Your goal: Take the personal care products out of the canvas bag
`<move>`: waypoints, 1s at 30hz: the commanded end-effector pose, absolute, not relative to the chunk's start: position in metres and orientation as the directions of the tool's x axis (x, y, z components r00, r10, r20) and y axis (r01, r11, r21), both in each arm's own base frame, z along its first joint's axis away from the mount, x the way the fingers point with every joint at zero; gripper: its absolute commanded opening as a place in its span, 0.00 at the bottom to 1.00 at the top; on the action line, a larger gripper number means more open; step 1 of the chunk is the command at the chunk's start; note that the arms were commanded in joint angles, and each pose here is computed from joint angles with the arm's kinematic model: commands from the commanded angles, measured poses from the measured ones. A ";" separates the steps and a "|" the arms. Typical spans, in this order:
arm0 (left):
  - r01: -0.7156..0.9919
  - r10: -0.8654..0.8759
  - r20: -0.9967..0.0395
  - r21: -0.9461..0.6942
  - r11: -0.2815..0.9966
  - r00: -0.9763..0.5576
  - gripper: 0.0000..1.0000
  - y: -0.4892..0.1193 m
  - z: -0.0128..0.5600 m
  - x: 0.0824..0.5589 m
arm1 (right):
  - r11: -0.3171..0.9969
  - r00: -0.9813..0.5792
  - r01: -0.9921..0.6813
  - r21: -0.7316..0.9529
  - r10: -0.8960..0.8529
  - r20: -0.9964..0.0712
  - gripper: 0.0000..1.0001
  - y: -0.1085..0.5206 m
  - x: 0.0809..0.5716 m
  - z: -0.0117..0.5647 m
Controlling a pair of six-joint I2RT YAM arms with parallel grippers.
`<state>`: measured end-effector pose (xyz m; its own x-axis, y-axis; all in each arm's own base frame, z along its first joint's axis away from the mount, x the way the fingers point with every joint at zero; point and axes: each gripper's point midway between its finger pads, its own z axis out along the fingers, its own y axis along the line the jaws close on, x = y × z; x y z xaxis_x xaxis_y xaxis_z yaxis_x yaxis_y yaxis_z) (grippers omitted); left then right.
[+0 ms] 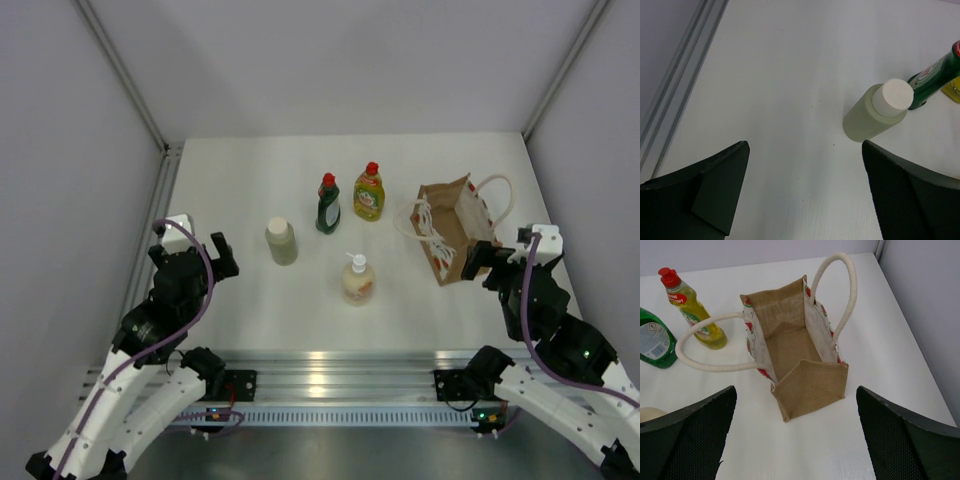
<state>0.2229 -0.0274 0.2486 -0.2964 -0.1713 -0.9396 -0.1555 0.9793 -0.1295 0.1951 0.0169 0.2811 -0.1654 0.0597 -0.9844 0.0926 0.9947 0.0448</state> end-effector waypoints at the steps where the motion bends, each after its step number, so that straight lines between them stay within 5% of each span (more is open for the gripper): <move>1: -0.123 -0.180 -0.951 -0.152 0.981 -0.253 0.98 -0.033 0.260 0.229 | 0.993 -0.177 0.117 0.034 0.054 -0.983 1.00 0.014 0.194 0.278; 30: -0.081 -0.178 -0.952 -0.163 0.983 -0.249 0.98 -0.041 0.262 0.230 | 0.990 -0.197 0.142 0.005 0.033 -0.980 0.99 0.015 0.200 0.276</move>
